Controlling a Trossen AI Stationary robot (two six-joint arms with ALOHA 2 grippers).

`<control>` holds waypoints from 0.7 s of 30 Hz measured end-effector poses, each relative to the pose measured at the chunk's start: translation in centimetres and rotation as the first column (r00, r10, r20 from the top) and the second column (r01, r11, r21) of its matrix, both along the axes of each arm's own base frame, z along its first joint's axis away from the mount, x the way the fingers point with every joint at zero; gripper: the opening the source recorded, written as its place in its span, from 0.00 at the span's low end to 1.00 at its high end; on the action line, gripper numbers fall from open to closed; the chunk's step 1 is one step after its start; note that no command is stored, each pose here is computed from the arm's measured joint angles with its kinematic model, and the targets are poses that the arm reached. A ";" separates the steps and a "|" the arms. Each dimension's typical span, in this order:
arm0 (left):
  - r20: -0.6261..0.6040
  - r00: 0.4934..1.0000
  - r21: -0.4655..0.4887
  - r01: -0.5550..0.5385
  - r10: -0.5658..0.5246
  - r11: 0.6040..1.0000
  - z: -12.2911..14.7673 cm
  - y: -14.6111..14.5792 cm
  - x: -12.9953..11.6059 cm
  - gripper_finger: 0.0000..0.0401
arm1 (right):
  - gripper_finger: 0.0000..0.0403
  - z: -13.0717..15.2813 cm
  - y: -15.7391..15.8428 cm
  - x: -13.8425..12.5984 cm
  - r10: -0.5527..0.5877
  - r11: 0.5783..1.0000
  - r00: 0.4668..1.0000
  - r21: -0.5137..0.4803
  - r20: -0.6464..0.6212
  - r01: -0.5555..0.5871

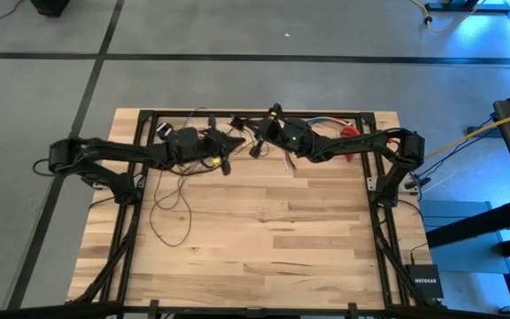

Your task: Coiling cords

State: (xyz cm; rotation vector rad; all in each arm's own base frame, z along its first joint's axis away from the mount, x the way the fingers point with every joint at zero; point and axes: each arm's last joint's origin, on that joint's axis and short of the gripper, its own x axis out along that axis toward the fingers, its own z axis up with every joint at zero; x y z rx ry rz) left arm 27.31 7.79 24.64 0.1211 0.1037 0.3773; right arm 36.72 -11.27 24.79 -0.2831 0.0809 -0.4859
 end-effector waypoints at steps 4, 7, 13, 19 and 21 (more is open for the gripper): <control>0.000 1.000 -0.025 -0.004 0.004 1.000 -1.2 0.3 0.9 0.02 | 0.01 0.2 0.1 0.1 0.022 0.999 0.999 0.032 0.024 -0.022; -0.003 1.000 -0.026 -0.007 0.007 1.000 -1.8 0.4 1.3 0.02 | 0.01 0.2 0.1 0.1 0.025 0.999 0.999 0.040 0.030 -0.026; -0.022 0.999 -0.025 -0.025 0.025 0.999 -2.6 0.6 1.7 0.02 | 0.01 0.5 0.1 0.1 0.041 0.998 0.997 0.046 0.070 -0.045; -0.045 0.998 -0.025 -0.039 0.038 0.999 -3.2 0.7 1.9 0.02 | 0.01 0.9 0.3 0.0 0.070 0.996 0.993 0.048 0.094 -0.075; -0.050 0.998 -0.025 -0.046 0.044 0.999 -3.2 0.7 1.9 0.02 | 0.01 1.2 0.3 -0.1 0.070 0.996 0.993 0.047 0.098 -0.075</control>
